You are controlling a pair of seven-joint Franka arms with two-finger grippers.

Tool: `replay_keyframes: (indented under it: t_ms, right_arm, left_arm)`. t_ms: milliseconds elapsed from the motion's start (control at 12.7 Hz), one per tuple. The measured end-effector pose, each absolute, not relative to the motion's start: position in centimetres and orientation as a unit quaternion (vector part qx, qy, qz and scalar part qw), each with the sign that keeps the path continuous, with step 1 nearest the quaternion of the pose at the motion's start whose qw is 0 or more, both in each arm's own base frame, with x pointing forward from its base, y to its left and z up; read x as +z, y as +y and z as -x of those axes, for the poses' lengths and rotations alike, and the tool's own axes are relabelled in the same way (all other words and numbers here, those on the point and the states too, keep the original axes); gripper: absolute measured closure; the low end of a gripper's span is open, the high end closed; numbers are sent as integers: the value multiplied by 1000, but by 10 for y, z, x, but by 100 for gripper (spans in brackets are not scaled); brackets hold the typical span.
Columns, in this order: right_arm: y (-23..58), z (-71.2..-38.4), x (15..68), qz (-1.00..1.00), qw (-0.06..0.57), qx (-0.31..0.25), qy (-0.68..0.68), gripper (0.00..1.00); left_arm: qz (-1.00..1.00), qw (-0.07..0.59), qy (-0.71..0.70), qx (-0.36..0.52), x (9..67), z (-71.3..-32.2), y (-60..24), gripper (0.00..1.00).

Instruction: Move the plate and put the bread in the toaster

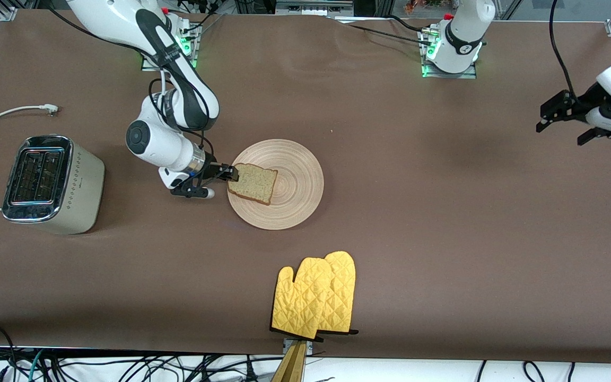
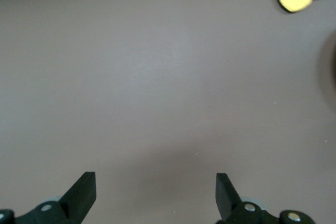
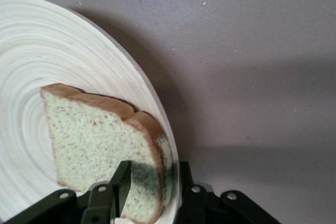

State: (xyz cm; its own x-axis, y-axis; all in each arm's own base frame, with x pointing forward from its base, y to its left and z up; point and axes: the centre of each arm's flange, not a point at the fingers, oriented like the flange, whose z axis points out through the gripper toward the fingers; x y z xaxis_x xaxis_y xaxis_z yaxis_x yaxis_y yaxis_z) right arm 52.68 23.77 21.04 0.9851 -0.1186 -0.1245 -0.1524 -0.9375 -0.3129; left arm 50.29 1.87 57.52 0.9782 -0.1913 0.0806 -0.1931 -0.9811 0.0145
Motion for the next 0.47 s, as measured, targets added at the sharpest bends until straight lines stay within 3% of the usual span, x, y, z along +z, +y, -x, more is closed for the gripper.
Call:
replay_keyframes:
  t_ms: [236, 472]
  right_arm:
    - [238, -528, 209, 983, 163, 51, 67, 79]
    - [239, -530, 211, 983, 164, 48, 64, 81]
  left_arm:
    - [-997, -36, -58, 30, 606, -503, -33, 0]
    - [-999, -40, -25, 16, 618, -522, -41, 0]
